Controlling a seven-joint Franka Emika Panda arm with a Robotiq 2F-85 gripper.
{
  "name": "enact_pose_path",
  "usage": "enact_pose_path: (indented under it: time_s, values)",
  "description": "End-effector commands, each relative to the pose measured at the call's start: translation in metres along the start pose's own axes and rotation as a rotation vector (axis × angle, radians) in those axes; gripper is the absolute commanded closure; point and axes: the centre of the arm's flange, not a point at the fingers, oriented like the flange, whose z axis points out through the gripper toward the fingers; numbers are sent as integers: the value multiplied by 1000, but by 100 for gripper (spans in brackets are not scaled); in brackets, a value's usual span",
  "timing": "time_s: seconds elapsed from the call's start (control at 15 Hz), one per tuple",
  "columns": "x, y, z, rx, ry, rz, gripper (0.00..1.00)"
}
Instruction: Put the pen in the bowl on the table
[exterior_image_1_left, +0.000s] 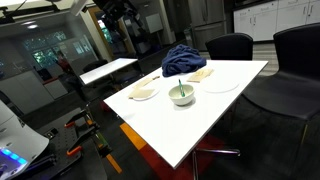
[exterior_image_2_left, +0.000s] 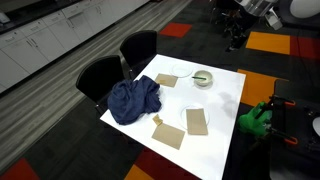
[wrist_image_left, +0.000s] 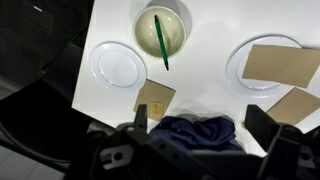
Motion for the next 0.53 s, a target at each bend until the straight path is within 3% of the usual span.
enact_pose_path:
  time_s: [0.0, 0.47]
  values:
    - [8, 29, 41, 45, -6, -29, 0]
    - [-9, 67, 92, 114, -59, -55, 0]
